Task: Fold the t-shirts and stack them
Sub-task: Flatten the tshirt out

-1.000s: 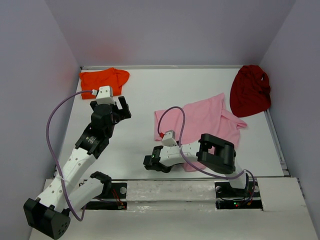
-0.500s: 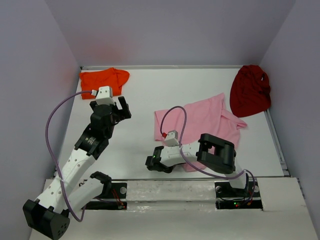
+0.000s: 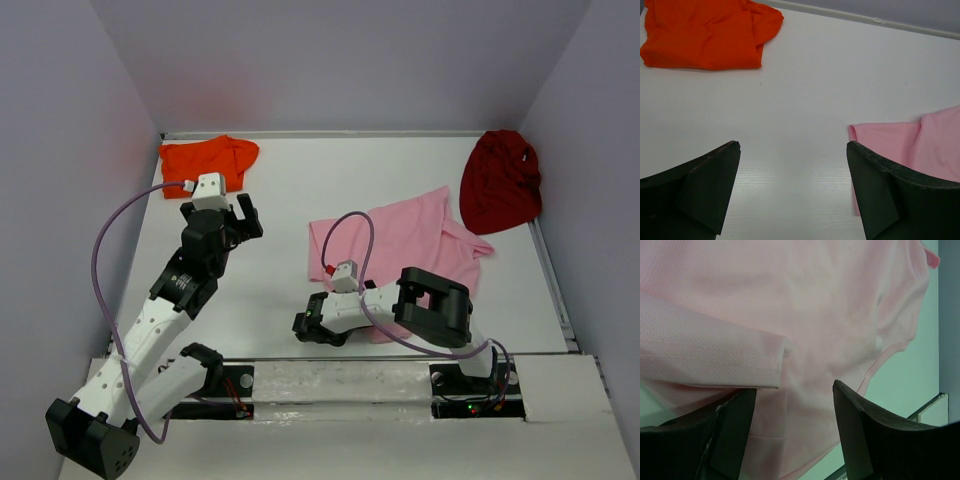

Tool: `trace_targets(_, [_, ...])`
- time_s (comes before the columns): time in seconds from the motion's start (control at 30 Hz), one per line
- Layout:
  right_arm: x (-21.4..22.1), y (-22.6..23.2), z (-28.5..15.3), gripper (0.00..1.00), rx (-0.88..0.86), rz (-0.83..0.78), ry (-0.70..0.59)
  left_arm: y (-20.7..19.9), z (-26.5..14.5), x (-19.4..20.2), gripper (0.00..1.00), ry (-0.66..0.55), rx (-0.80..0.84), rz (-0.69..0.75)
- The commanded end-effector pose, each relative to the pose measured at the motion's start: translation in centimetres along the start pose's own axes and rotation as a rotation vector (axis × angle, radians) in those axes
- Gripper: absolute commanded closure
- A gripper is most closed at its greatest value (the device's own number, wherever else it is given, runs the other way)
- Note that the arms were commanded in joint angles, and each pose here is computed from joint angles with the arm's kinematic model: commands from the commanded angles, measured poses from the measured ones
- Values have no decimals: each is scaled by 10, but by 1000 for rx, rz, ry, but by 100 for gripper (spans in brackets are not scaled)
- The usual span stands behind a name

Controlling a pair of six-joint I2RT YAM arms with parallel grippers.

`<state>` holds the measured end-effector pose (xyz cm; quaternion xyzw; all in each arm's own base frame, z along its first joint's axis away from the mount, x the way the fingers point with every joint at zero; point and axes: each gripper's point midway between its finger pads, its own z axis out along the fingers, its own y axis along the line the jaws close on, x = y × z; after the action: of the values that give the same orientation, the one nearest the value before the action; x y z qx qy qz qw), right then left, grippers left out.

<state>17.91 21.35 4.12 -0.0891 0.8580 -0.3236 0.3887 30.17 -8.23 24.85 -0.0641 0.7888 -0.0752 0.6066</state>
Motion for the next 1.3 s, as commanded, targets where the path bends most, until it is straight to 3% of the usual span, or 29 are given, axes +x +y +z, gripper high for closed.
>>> trace_targets(0.0, [-13, 11, -1, 30, -23, 110, -36, -3, -3, -10, 3, -42, 11, -11])
trace_targets(0.3, [-5, 28, 6, 33, -11, 96, -32, -3, -3, -9, 3, -40, 13, -10])
trace_targets(0.5, [-1, 30, 9, 48, -17, 92, -31, -4, -4, -9, 3, -41, 17, -8])
trace_targets(0.77, [8, 37, 13, 59, -56, 96, -19, -4, -4, -10, 3, -43, 17, -9])
trace_targets(1.03, [14, 40, 16, 60, -74, 95, -13, -5, -5, -10, 3, -47, 22, -10])
trace_targets(1.27, [16, 42, 20, 74, -86, 96, -6, -5, -6, -10, 3, -48, 22, -10])
